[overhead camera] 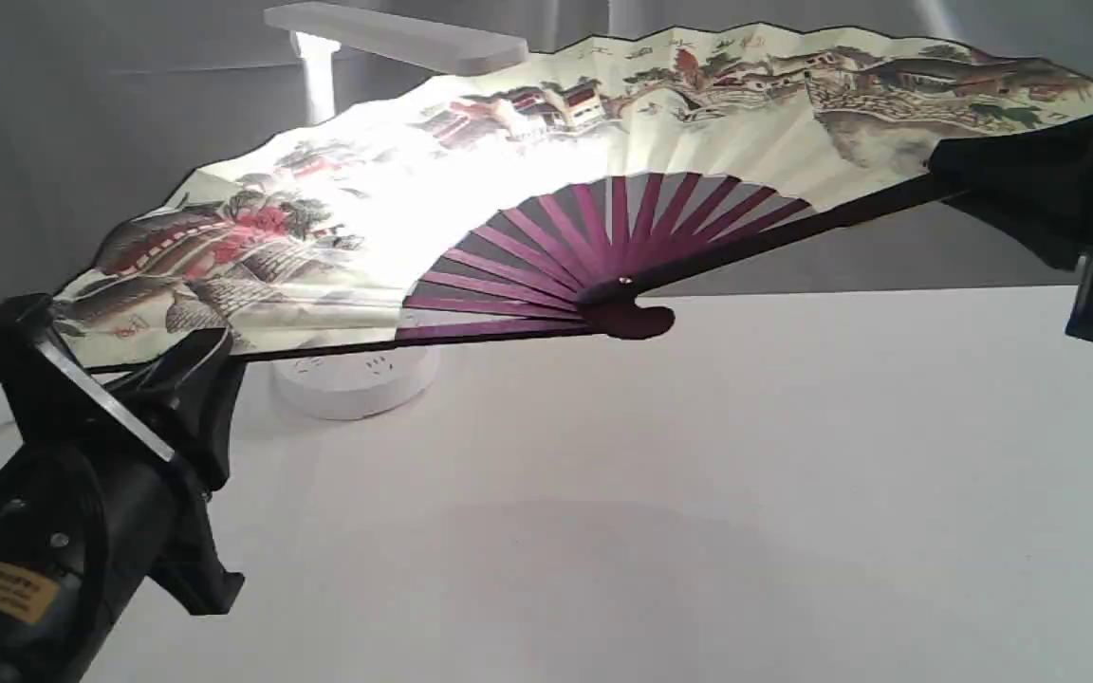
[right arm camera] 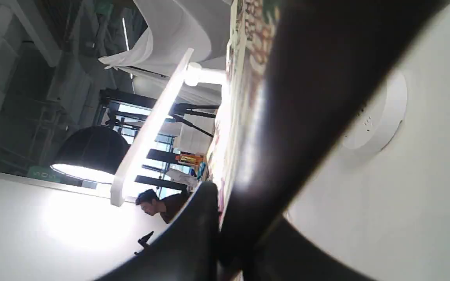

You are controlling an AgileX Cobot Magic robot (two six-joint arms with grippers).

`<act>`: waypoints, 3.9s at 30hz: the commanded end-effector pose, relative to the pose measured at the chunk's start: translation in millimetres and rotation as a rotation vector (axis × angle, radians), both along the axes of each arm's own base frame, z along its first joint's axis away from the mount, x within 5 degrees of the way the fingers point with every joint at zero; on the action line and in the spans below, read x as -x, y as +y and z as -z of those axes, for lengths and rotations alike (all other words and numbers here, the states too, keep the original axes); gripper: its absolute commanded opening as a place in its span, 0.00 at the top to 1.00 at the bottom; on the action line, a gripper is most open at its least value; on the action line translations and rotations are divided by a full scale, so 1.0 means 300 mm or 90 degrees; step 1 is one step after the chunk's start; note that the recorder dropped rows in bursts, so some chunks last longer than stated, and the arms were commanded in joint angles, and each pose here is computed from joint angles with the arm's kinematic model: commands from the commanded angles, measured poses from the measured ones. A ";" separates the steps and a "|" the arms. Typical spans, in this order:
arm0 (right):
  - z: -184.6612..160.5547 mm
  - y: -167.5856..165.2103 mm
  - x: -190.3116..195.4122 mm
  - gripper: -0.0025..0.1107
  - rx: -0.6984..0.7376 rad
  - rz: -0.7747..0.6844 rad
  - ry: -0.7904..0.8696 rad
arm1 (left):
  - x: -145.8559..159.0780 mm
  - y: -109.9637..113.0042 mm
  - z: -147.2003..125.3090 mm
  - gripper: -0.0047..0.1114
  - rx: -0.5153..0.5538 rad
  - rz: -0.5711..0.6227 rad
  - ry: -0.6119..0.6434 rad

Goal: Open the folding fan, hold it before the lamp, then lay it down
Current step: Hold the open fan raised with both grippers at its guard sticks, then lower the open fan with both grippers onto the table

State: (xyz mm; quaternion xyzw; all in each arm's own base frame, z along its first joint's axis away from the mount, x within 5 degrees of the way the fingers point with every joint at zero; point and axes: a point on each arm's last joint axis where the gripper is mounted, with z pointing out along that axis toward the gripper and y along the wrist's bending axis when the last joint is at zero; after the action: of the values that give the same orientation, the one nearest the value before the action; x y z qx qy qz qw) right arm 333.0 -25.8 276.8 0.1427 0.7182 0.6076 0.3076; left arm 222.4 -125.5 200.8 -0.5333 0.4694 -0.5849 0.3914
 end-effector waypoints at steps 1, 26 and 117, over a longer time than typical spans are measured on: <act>0.013 -0.072 -0.033 0.98 0.042 0.130 0.004 | -0.002 0.109 -0.012 0.96 0.090 -0.175 -0.014; 0.021 -0.074 -0.033 0.98 0.058 0.132 0.013 | -0.002 0.109 -0.012 0.96 0.090 -0.175 -0.014; 0.136 -0.146 -0.054 0.98 0.252 0.232 0.115 | -0.139 -0.055 0.112 0.96 -0.085 -0.056 0.084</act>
State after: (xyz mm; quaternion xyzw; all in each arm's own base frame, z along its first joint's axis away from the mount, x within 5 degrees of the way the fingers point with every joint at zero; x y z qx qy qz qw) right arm 342.8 -40.4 250.0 0.2143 0.7927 0.4729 0.3195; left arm 256.7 -158.7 164.7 -0.5191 0.5718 -0.5049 0.3855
